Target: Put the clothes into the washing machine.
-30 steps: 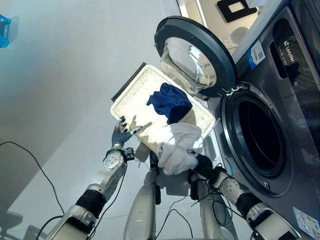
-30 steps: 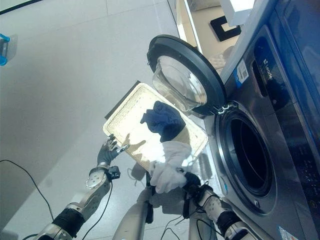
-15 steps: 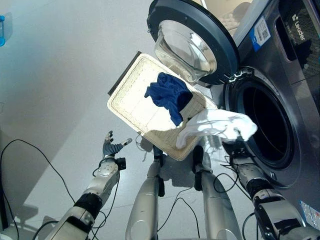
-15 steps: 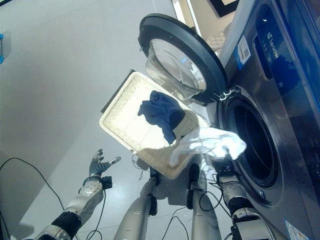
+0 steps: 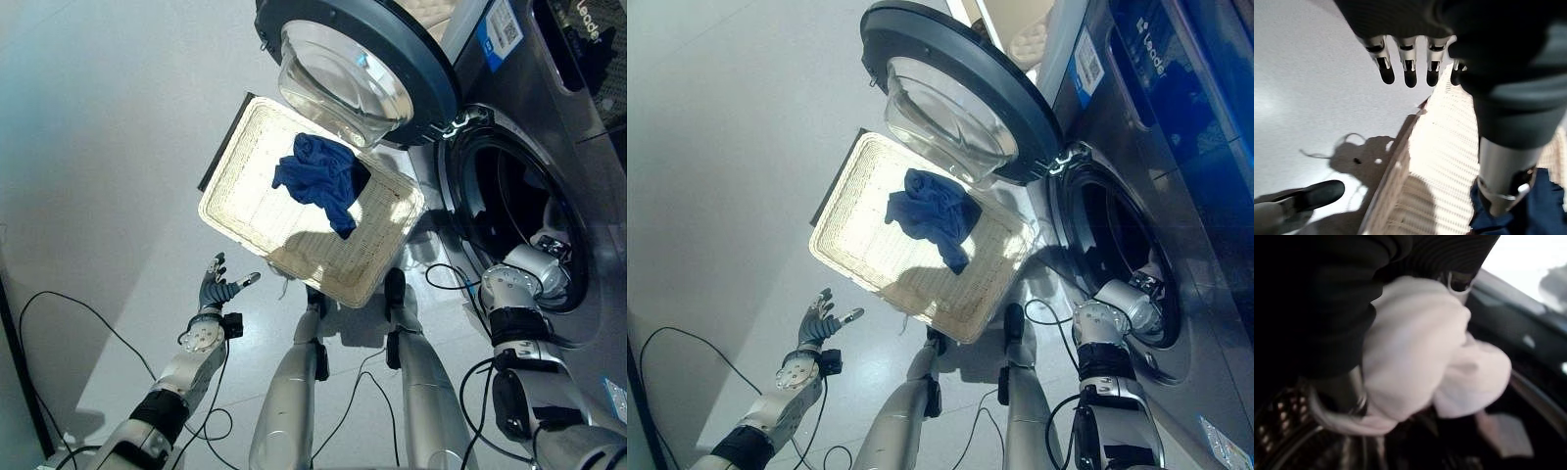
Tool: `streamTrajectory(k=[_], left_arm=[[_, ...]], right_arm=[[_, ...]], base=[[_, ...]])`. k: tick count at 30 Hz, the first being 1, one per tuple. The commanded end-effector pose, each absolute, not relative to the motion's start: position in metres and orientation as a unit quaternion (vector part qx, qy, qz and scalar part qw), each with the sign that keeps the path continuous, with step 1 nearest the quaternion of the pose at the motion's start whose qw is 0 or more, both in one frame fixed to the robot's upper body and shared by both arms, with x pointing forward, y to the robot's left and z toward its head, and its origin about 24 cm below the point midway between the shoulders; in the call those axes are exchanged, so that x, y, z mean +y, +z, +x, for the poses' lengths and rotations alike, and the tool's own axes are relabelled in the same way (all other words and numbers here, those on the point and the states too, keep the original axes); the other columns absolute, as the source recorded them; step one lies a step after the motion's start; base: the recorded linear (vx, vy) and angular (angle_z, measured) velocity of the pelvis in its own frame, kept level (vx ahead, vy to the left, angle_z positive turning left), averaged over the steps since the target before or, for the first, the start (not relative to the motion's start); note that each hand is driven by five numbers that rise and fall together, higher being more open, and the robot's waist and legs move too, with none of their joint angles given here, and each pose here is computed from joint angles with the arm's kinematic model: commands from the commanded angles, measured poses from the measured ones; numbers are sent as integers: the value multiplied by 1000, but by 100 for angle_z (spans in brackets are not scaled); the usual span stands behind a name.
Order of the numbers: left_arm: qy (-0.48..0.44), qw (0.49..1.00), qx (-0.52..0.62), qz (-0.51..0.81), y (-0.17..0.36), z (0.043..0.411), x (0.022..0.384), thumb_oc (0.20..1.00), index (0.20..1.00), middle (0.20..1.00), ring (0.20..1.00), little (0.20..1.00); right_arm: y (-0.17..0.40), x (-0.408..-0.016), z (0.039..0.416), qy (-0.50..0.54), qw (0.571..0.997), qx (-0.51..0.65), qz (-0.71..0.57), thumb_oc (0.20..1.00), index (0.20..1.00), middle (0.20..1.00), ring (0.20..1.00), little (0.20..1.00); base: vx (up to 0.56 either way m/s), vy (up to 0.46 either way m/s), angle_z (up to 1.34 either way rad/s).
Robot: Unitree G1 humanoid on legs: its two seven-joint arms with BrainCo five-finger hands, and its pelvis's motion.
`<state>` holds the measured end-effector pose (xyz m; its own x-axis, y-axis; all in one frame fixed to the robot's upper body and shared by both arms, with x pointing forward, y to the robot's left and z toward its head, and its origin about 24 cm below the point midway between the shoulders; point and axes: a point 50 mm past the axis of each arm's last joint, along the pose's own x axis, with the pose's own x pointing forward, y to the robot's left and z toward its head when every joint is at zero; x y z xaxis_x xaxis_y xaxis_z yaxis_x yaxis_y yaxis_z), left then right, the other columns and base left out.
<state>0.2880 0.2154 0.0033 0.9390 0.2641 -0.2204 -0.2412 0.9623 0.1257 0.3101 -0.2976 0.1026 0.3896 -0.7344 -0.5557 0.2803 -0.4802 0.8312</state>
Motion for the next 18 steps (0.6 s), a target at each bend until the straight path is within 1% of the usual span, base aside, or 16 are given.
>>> streamTrajectory(k=[1, 2, 3, 4, 8, 9, 11, 12, 14, 18], left_arm=[[133, 984, 113, 42, 4, 290, 219, 1000, 1000, 1000, 1000, 1000], [126, 985, 114, 42, 3, 290, 213, 1000, 1000, 1000, 1000, 1000], [124, 985, 116, 42, 2, 290, 211, 1000, 1000, 1000, 1000, 1000], [119, 985, 121, 44, 1, 290, 208, 1000, 1000, 1000, 1000, 1000], [110, 985, 122, 46, -1, 291, 199, 1000, 1000, 1000, 1000, 1000], [107, 986, 122, 45, -2, 292, 196, 1000, 1000, 1000, 1000, 1000], [103, 986, 121, 43, -2, 293, 193, 1000, 1000, 1000, 1000, 1000], [102, 987, 120, 43, -3, 293, 193, 1000, 1000, 1000, 1000, 1000], [103, 987, 119, 40, -4, 294, 194, 1000, 1000, 1000, 1000, 1000], [107, 987, 114, 40, -3, 293, 196, 1000, 1000, 1000, 1000, 1000]], right_arm=[[112, -366, 271, -425, 425, -354, 716, 1000, 1000, 1000, 1000, 1000], [111, -351, 282, -410, 435, -333, 729, 1000, 1000, 1000, 1000, 1000], [111, -345, 287, -398, 445, -326, 733, 1000, 1000, 1000, 1000, 1000], [109, -327, 299, -368, 466, -311, 742, 1000, 1000, 1000, 1000, 1000], [97, -303, 312, -354, 495, -289, 739, 1000, 1000, 1000, 1000, 1000], [93, -300, 316, -347, 512, -286, 732, 1000, 1000, 1000, 1000, 1000], [91, -295, 323, -326, 531, -282, 729, 1000, 1000, 1000, 1000, 1000], [87, -292, 327, -301, 550, -275, 729, 1000, 1000, 1000, 1000, 1000], [80, -285, 331, -265, 570, -268, 730, 1000, 1000, 1000, 1000, 1000], [67, -276, 329, -233, 589, -262, 728, 1000, 1000, 1000, 1000, 1000]], base=[[4, -15, 17], [-29, -19, 20], [21, -27, 14], [20, -19, 10], [5, -3, 6], [-3, 12, 6], [-1, 10, 6], [-2, 13, 5], [-3, 23, 4], [-4, 37, 4]])
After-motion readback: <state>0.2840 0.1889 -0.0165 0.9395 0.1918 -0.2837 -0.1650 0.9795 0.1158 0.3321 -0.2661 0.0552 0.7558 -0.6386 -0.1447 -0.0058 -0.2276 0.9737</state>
